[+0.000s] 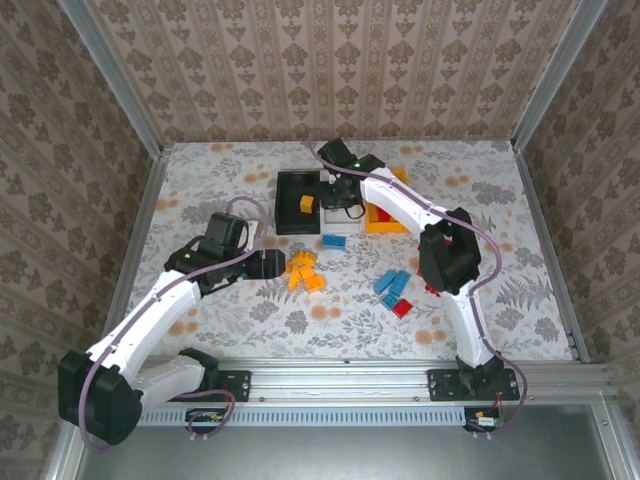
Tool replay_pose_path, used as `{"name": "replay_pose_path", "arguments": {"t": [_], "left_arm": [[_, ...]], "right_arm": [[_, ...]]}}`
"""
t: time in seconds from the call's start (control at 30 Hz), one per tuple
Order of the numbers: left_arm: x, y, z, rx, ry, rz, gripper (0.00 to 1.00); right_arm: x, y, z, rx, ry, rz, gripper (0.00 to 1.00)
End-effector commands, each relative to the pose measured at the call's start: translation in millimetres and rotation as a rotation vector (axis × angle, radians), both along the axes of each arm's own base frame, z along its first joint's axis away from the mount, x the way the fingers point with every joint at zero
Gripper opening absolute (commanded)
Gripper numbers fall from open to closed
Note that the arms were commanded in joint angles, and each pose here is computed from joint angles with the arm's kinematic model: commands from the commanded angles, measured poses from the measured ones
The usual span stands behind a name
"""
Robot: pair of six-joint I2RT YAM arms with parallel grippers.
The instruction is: Sort the legos into containers by color
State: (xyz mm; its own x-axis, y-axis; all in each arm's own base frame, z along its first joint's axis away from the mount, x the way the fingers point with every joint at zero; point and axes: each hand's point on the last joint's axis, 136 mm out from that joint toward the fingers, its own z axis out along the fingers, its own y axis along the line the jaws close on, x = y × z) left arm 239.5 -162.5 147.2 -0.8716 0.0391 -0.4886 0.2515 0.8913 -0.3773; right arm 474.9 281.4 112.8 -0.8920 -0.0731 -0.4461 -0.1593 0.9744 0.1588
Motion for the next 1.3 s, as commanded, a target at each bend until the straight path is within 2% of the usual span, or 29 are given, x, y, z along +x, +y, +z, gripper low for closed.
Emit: {"name": "replay_pose_path", "arguments": {"t": [0.0,0.07,0.2,0.33,0.43,0.57,0.67,0.77,0.93,1.1,1.27], "left_arm": [[-6,11,-6,-0.001,0.036,0.038,0.81],[-6,13,-9,0.0,0.042,0.042,0.82],[-5,14,-11,0.0,0.05,0.046,0.82],[-3,14,-10,-0.009,0.05,0.053,0.83],[-2,13,-6,-0.015,0.046,0.053,0.84],[-2,12,3,-0.025,0.03,0.048,0.85],[-3,9,6,-0.043,0.029,0.037,0.85],[-5,4,5,-0.06,0.033,0.022,0.85],[-8,-12,5,-0.115,0.02,-0.04,0.88],[-14,-33,3,-0.145,0.034,-0.109,0.91],[-17,-51,-2,-0.143,0.041,-0.15,0.93]], "right_arm": [[6,-11,-7,-0.059,0.025,-0.008,0.16],[10,-12,-14,-0.06,0.033,-0.013,0.18],[14,-11,-19,-0.056,0.04,-0.013,0.33],[18,-12,-2,-0.044,0.015,-0.01,0.42],[20,-12,31,-0.028,-0.036,-0.003,0.48],[8,-19,97,0.008,-0.122,0.003,0.54],[-14,-36,138,0.013,-0.177,-0.003,0.61],[-48,-65,157,-0.021,-0.202,-0.026,0.67],[-114,-118,141,-0.057,-0.15,-0.102,0.73],[-191,-146,76,-0.063,0.026,-0.149,0.78],[-240,-165,20,-0.047,0.136,-0.212,0.79]]}}
